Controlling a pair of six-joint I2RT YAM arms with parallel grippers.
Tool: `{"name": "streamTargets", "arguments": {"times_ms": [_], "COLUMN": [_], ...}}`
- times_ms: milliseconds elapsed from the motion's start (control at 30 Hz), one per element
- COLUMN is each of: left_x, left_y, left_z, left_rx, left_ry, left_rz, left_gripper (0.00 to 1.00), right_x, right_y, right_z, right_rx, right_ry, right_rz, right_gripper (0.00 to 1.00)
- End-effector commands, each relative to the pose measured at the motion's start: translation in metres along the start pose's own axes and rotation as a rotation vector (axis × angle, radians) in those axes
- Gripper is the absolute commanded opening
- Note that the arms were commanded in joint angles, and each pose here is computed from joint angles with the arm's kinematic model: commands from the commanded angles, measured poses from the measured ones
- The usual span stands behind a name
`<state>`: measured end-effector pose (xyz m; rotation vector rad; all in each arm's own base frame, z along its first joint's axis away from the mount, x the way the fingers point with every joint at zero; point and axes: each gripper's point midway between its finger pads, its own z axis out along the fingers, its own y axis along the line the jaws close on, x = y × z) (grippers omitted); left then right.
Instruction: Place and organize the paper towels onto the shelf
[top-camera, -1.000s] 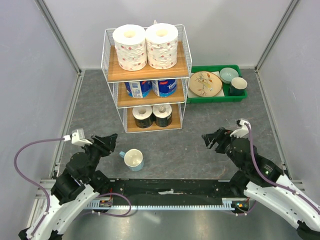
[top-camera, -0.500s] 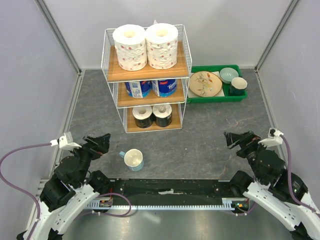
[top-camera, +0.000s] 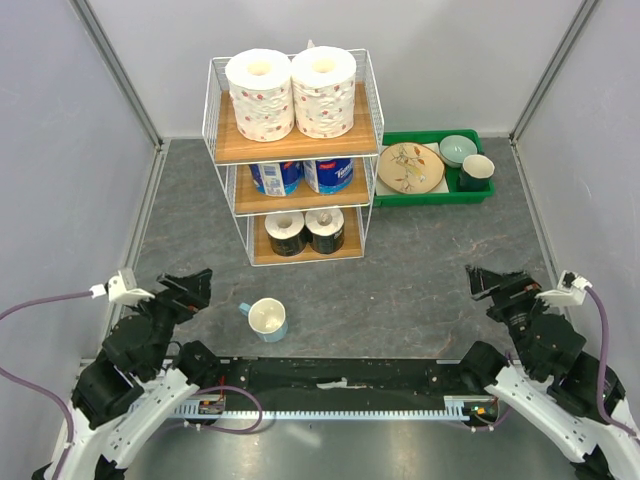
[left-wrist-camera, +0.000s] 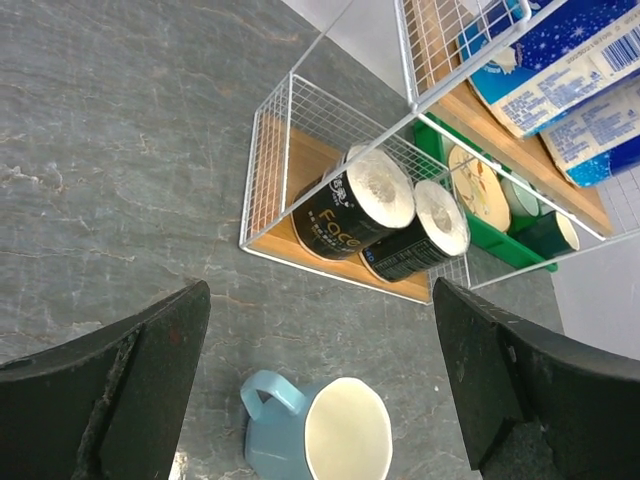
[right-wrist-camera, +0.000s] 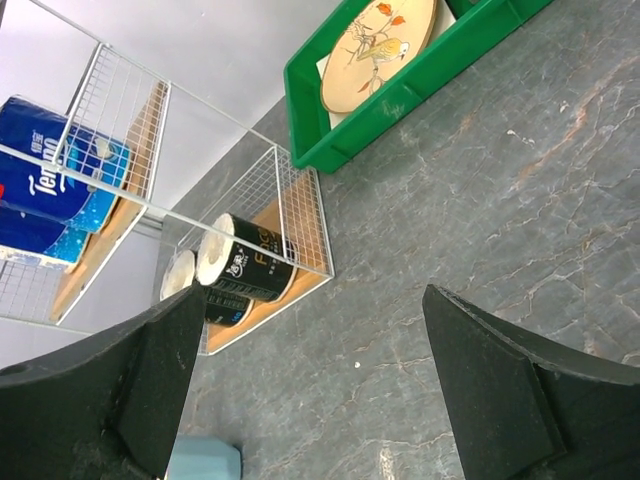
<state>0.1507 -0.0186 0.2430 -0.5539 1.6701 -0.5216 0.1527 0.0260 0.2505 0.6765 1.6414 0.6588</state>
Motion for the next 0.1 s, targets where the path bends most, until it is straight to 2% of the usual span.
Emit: {"name": "streamTargets", "arguments": {"times_ms": [0, 67], "left_x": [-0.0215, -0.0246], "left_y": [0.0029, 0.0033], "left_z": [-0.0142, -0.016], "left_rx": [0.016, 0.018], "left_ry": [-0.071, -0.081], "left_rz": [-0.08, -0.086], "left_gripper": [0.99, 0.99], "right_x": [-0.0046, -0.0039], "right_y": [0.0008, 0.0006], "right_z": [0.001, 0.0012], "right_rx": [0.018, 0.019], "right_ry": [-0.014, -0.012], "right_rz": [0.002, 0.001], "right_gripper": [0.98, 0.98]}}
